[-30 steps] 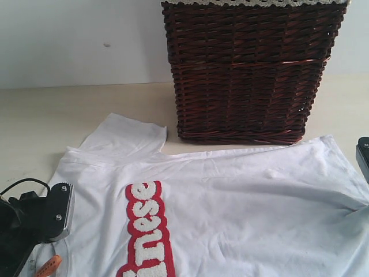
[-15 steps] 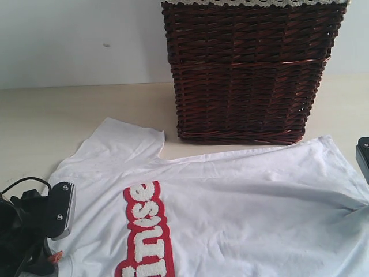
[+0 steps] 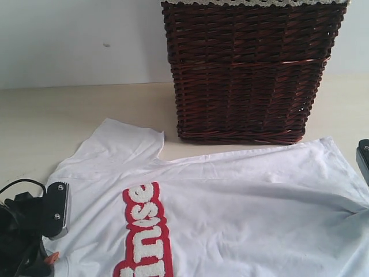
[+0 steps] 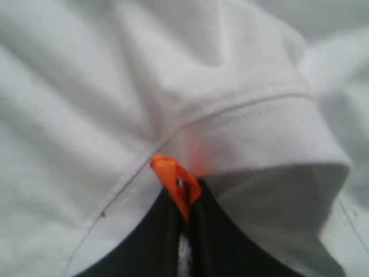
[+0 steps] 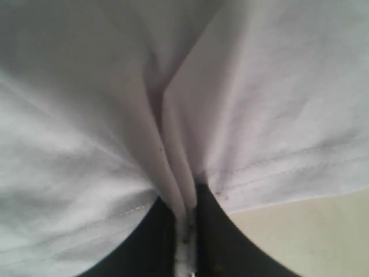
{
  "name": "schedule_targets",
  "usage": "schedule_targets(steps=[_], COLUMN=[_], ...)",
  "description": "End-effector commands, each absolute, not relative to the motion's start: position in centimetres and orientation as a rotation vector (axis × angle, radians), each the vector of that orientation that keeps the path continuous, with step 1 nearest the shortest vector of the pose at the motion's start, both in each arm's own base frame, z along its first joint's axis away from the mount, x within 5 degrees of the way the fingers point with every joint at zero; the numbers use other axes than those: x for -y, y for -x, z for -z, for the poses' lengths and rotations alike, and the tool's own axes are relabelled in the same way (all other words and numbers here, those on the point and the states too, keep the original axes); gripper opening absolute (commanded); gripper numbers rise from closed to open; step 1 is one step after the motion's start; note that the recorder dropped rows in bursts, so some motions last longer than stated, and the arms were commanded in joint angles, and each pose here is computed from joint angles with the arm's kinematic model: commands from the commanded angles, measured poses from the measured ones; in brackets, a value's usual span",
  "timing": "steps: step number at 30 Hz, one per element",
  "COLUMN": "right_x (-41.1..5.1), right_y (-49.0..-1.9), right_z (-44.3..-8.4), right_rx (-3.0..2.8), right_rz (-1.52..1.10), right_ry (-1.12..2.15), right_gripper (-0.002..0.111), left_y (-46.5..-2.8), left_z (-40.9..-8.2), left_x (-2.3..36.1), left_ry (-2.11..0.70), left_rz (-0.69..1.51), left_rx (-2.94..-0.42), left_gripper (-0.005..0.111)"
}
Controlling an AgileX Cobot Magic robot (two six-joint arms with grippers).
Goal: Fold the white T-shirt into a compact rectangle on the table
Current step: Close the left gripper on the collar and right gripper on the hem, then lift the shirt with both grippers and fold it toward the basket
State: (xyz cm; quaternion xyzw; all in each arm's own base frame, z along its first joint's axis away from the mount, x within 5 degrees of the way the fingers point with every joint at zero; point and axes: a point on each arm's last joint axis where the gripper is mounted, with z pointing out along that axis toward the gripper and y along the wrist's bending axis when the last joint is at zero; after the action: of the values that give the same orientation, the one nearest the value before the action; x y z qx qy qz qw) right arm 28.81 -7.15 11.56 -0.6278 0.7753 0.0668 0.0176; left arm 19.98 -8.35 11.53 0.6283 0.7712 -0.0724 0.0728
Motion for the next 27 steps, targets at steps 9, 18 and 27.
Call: schedule_targets(steps=[9,18,27], right_x=[6.6,5.7,3.9], right_y=[-27.0,-24.5,-21.1], right_z=[-21.4,-28.3,-33.4], right_rx=[-2.19,-2.034,-1.869], right_rz=[0.224,0.531,0.643], right_ry=[1.923,1.729,1.545], right_gripper=[0.0,0.0,0.0], left_y=[-22.4,-19.2,-13.1], left_z=[-24.1,-33.4,-40.0], left_x=[9.0,7.9,5.9], left_ry=[-1.425,-1.204,-1.049], left_rz=[-0.043,-0.155,-0.244], left_rx=[-1.983,-1.666,-1.391], left_gripper=[0.0,0.0,0.0])
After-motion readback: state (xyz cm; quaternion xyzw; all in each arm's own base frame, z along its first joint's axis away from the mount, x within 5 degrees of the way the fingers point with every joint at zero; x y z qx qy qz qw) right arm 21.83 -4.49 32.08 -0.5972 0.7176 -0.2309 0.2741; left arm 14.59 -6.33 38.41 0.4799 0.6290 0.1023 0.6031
